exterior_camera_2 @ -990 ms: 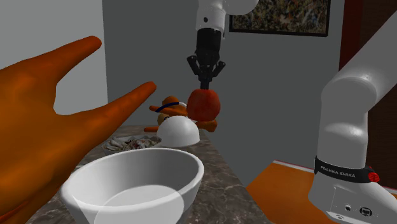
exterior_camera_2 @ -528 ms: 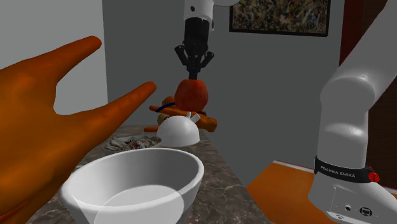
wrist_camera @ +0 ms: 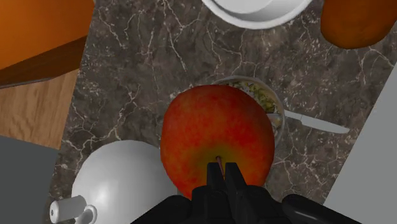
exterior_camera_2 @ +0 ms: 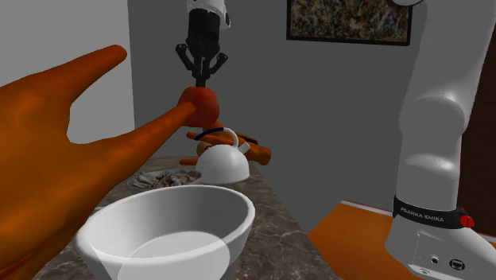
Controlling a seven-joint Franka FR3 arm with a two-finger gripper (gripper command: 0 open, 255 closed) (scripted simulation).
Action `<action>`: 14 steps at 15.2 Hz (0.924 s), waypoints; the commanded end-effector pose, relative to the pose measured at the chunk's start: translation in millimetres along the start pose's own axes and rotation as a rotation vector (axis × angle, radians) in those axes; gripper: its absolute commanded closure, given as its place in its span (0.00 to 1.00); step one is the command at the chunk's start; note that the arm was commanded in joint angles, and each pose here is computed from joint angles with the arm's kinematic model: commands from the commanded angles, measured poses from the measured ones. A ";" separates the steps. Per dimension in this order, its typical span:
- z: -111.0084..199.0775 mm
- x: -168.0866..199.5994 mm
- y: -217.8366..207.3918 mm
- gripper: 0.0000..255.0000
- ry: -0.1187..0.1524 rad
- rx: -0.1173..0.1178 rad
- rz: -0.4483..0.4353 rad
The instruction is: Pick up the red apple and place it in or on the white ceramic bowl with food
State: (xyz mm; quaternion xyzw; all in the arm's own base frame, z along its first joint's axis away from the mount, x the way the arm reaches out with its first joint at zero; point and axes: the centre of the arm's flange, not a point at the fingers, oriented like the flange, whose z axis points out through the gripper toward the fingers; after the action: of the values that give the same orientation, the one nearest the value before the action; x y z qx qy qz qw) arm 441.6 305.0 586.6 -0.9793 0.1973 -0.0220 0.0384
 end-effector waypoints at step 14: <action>18.4 38.6 -79.5 1.00 0.000 0.001 0.002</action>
State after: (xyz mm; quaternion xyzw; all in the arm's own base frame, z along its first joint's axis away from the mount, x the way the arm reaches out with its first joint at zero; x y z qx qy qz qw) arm 508.4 364.5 581.6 -0.9792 0.1982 -0.0220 0.0385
